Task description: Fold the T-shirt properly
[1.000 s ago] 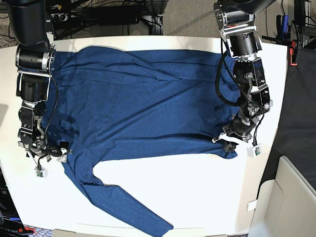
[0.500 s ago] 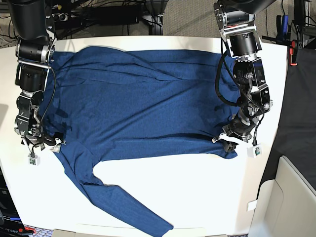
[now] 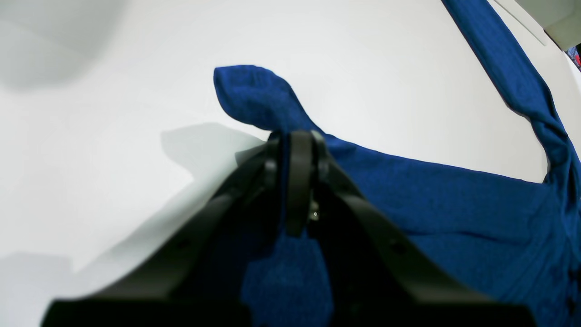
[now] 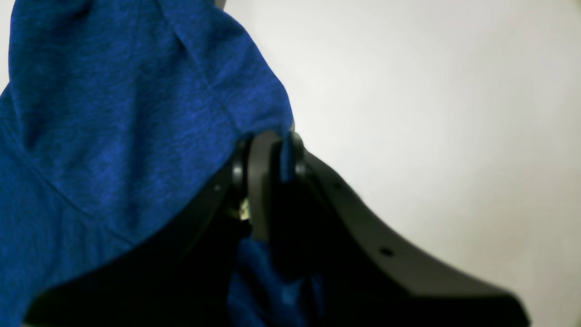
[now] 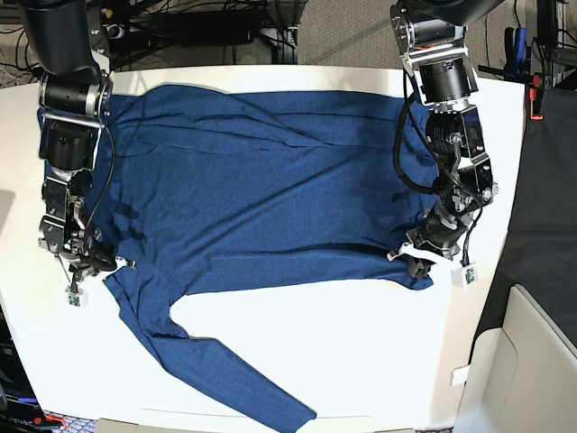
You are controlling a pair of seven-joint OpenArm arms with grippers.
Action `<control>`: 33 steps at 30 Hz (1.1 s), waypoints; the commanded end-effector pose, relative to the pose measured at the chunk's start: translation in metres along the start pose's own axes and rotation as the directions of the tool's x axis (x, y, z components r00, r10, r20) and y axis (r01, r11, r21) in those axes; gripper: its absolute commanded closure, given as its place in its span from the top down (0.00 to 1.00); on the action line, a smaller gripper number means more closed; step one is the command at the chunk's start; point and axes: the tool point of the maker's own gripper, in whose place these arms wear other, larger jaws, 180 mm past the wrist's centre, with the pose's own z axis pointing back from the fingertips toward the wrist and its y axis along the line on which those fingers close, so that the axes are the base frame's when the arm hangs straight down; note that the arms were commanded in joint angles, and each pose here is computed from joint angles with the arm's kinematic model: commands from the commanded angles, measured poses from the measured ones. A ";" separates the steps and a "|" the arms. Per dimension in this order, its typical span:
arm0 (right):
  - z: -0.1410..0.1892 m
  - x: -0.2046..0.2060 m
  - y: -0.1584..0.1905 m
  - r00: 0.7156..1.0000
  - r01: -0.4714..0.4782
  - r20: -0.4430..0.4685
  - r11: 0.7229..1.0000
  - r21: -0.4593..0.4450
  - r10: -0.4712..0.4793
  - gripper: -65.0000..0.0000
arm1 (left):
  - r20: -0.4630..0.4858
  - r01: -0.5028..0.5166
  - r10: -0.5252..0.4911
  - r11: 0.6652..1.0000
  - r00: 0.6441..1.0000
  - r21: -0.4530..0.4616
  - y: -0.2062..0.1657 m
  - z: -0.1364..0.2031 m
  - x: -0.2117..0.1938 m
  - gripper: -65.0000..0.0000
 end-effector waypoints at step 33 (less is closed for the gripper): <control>0.136 0.000 -0.060 0.984 -0.140 0.105 0.988 -0.068 0.146 0.04 | 0.179 0.148 -0.146 0.989 0.973 0.003 -0.011 0.094 0.015 0.00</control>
